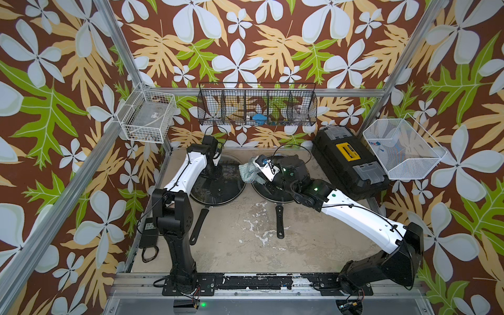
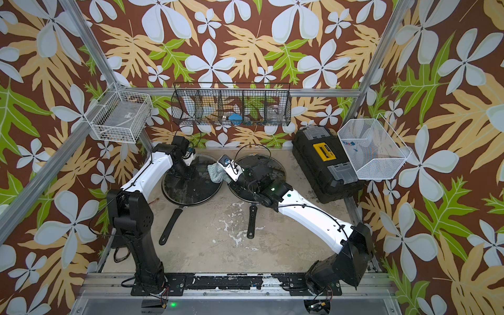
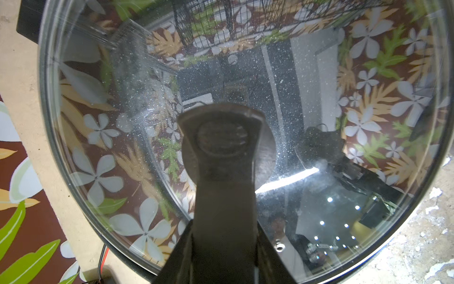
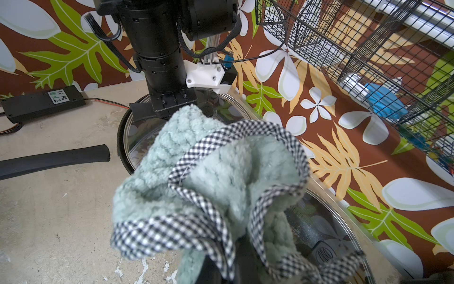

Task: Wipe the pot lid with a cloth
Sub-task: Place the pot lid on the cooking pot.

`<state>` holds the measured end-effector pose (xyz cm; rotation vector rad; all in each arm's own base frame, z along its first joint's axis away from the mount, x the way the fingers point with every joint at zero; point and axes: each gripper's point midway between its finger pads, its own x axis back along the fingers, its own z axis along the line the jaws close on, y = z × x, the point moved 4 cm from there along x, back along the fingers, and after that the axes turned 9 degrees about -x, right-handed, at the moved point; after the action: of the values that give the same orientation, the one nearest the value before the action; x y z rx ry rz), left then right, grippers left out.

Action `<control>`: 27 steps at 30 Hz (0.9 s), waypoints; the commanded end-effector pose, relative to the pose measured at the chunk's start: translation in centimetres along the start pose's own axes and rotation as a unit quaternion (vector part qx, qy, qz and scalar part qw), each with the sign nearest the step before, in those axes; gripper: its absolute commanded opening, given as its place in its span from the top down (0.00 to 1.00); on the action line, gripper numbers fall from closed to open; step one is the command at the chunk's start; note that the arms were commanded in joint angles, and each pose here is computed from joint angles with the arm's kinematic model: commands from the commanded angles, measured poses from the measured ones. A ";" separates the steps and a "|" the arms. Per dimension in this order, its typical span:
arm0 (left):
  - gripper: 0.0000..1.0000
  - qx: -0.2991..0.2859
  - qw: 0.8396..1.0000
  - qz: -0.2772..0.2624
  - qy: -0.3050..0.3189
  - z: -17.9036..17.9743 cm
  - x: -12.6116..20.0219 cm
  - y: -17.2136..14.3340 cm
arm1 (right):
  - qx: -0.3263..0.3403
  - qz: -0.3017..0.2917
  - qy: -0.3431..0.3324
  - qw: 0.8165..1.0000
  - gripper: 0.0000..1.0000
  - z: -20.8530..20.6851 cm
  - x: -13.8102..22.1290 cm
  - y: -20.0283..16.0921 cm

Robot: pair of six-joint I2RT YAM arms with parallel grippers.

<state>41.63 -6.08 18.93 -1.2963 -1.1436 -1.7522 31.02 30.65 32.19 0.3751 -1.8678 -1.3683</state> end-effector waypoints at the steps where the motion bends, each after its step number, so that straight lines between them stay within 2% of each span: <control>1: 0.79 -0.014 0.999 0.027 -0.017 -0.7 0.1 -1.4 | 0.001 -0.006 -0.001 1.000 1.00 0.0 0.0 0.3; 13: 0.86 -0.045 0.997 0.066 0.009 0.1 0.3 -2.6 | 0.003 -0.006 -0.003 1.000 1.00 -0.1 0.1 0.4; 19: 0.89 -0.046 0.997 0.053 0.011 0.4 1.8 -1.4 | 0.006 -0.006 -0.005 1.000 1.00 -0.2 0.0 0.4; 27: 0.89 -0.044 0.997 0.056 -0.001 0.0 0.9 -1.6 | 0.004 -0.007 0.000 1.000 1.00 0.0 -0.2 0.4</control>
<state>39.93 -5.29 19.52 -1.3820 -0.9704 -1.7347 31.14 30.76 32.08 0.3747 -1.8703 -1.3630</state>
